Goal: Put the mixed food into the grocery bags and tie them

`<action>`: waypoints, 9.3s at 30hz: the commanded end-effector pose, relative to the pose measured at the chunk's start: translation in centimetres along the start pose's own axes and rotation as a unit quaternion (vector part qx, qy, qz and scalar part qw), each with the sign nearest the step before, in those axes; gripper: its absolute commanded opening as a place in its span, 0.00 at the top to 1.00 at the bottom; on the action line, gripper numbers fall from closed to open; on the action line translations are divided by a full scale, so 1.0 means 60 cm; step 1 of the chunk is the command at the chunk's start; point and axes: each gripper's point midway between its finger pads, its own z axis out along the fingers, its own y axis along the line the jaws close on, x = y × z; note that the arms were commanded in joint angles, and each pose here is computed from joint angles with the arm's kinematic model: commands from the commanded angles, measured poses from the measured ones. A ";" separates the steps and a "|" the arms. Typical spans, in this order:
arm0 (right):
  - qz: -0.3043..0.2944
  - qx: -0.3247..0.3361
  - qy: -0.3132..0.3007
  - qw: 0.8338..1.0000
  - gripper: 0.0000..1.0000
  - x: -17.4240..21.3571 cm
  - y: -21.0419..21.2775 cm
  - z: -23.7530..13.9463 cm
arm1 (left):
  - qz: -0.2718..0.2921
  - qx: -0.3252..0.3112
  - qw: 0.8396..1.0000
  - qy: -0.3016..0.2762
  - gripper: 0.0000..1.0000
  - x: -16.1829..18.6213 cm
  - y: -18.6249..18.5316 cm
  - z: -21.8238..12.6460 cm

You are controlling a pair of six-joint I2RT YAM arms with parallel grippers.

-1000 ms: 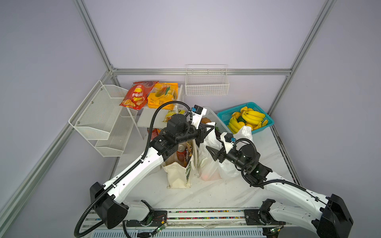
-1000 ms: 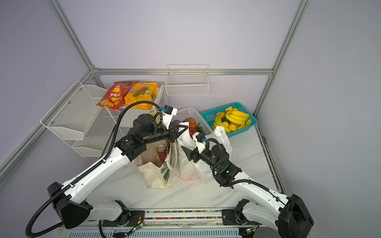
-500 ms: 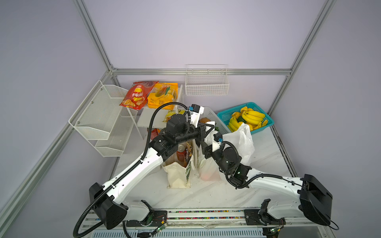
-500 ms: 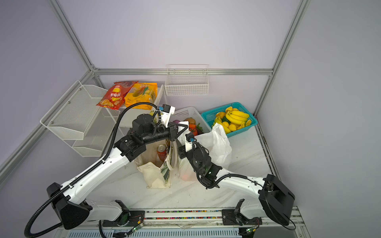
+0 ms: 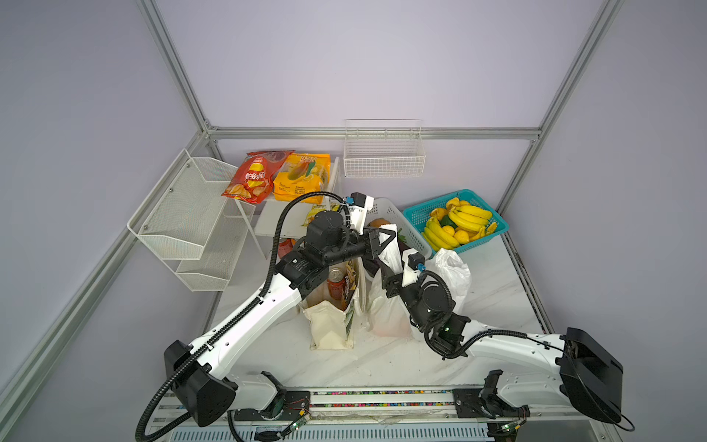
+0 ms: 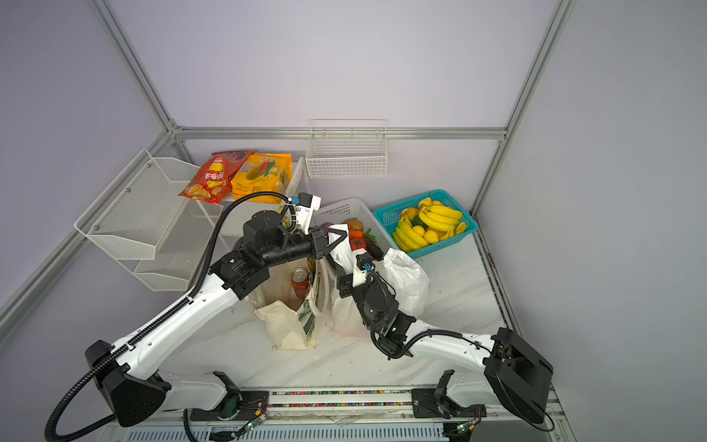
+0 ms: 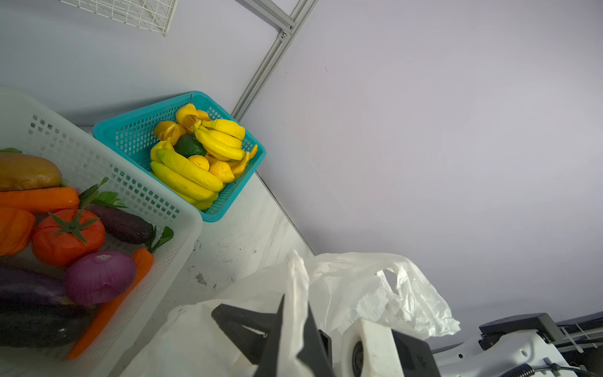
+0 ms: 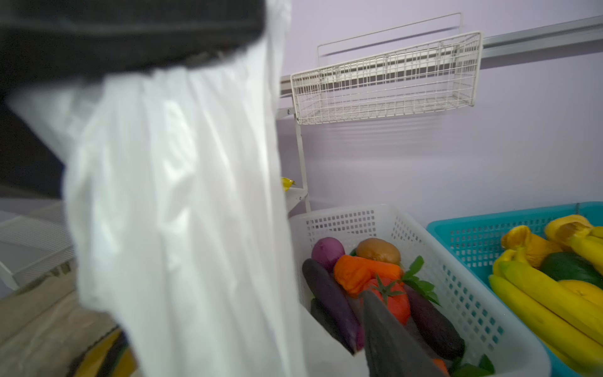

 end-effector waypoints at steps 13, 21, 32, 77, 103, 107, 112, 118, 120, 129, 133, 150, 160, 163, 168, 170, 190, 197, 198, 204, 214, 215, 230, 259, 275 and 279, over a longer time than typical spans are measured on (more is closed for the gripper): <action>-0.067 -0.130 0.156 0.977 0.03 -0.064 0.048 -0.052 | 0.075 -0.030 0.996 -0.044 1.00 -0.076 0.011 -0.028; -0.072 -0.149 0.157 0.974 0.03 -0.194 0.048 -0.097 | 0.081 -0.058 0.994 -0.049 1.00 -0.085 0.040 -0.029; -0.047 0.013 0.149 0.988 0.03 -0.244 -0.096 -0.190 | 0.080 -0.080 0.992 -0.048 1.00 -0.090 0.067 -0.033; -0.020 -0.063 0.123 0.990 0.90 -0.171 -0.160 -0.100 | 0.358 -0.008 0.918 -0.171 0.17 -0.138 -0.126 -0.120; -0.003 -0.086 0.104 0.991 0.93 -0.179 -0.158 -0.112 | 0.365 0.316 0.876 0.010 0.35 -0.053 -0.200 0.128; -0.001 -0.086 0.108 0.990 0.93 -0.176 -0.158 -0.109 | 0.366 0.328 0.871 0.014 0.35 -0.044 -0.203 0.137; -0.001 -0.080 0.110 0.991 0.93 -0.174 -0.162 -0.109 | 0.364 0.335 0.869 0.021 0.51 -0.030 -0.206 0.146; 0.002 -0.073 0.111 0.991 0.93 -0.172 -0.166 -0.107 | 0.360 0.330 0.872 0.025 0.77 -0.024 -0.198 0.151; 0.005 -0.058 0.110 0.992 0.87 -0.174 -0.174 -0.108 | 0.356 0.328 0.874 0.022 0.91 -0.025 -0.200 0.149; -0.037 0.073 0.078 0.994 0.19 -0.205 -0.245 -0.159 | 0.325 0.306 0.895 0.011 1.00 -0.017 -0.184 0.139; -0.037 0.054 0.087 0.994 0.03 -0.194 -0.236 -0.143 | 0.303 0.300 0.904 0.011 1.00 -0.021 -0.183 0.140; -0.070 -0.022 -0.066 0.995 0.03 -0.214 -0.199 -0.082 | 0.227 0.298 0.927 0.014 1.00 -0.022 -0.191 0.137; -0.068 0.038 -0.104 0.991 0.04 -0.207 -0.238 -0.045 | 0.186 0.300 0.935 0.021 1.00 -0.019 -0.198 0.131; -0.049 0.062 -0.099 0.992 0.08 -0.187 -0.256 -0.034 | 0.174 0.291 0.940 0.025 1.00 -0.017 -0.192 0.132; 0.004 0.191 -0.042 0.981 0.26 -0.090 -0.341 -0.057 | 0.162 0.266 0.950 0.019 1.00 -0.022 -0.182 0.130; 0.014 0.196 -0.021 0.980 0.29 -0.053 -0.346 -0.073 | 0.159 0.256 0.953 0.015 1.00 -0.026 -0.179 0.130; -0.007 0.052 -0.070 0.996 0.07 -0.122 -0.257 -0.065 | 0.147 0.241 0.959 0.020 1.00 -0.019 -0.164 0.137; 0.007 0.055 -0.097 0.994 0.06 -0.140 -0.260 -0.030 | 0.139 0.243 0.960 0.019 1.00 -0.019 -0.163 0.138; 0.014 0.058 -0.099 0.993 0.06 -0.140 -0.262 -0.024 | 0.135 0.243 0.960 0.018 1.00 -0.018 -0.164 0.139; 0.053 0.168 -0.076 0.981 0.17 -0.097 -0.305 -0.019 | 0.098 0.248 0.964 0.013 1.00 -0.021 -0.162 0.141; 0.060 0.227 0.007 0.972 0.37 0.013 -0.317 -0.064 | 0.067 0.203 0.976 -0.025 1.00 -0.043 -0.136 0.125; 0.058 0.223 0.012 0.973 0.39 0.022 -0.316 -0.067 | 0.064 0.198 0.978 -0.028 1.00 -0.043 -0.131 0.123; 0.018 0.053 -0.023 0.998 0.13 -0.072 -0.214 -0.057 | 0.054 0.180 0.982 -0.023 1.00 -0.028 -0.113 0.120; -0.016 -0.004 0.059 0.998 0.03 -0.049 -0.172 -0.041 | 0.065 0.160 0.984 -0.034 1.00 -0.054 -0.086 0.103; -0.026 -0.153 0.096 0.983 0.03 -0.152 -0.111 -0.089 | 0.079 0.164 0.983 -0.009 1.00 -0.056 -0.073 0.092; -0.038 -0.177 0.097 0.979 0.03 -0.171 -0.128 -0.078 | 0.082 0.171 0.982 0.006 1.00 -0.051 -0.076 0.091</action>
